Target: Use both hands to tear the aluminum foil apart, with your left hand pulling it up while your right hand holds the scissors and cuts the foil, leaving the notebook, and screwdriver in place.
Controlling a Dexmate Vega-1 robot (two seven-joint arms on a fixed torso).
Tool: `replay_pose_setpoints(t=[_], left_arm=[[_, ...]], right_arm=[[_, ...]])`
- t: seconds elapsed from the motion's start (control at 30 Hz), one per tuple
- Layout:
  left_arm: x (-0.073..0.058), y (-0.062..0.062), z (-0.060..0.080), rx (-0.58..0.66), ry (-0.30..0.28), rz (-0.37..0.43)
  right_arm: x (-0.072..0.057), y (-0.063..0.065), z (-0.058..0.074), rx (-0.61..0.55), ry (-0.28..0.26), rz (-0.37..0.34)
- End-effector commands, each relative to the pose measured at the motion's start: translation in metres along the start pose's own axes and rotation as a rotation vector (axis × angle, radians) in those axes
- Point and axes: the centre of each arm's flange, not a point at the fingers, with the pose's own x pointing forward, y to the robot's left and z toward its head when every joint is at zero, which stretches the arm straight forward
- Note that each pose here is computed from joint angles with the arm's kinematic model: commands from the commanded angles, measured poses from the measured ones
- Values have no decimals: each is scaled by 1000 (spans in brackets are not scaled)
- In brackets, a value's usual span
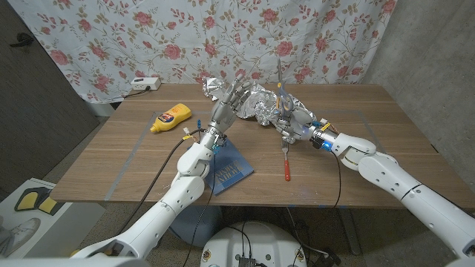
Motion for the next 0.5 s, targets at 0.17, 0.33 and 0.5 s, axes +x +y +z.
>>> replay_pose_setpoints(t=[0.17, 0.33, 0.5], left_arm=[[-15, 1, 6, 21, 15, 34], [-18, 1, 7, 25, 17, 41], [-21, 2, 10, 37, 17, 47]], right_arm=[[-6, 0, 7, -86, 87, -75], [-8, -2, 16, -150, 127, -59], [-9, -3, 24, -194, 193, -32]])
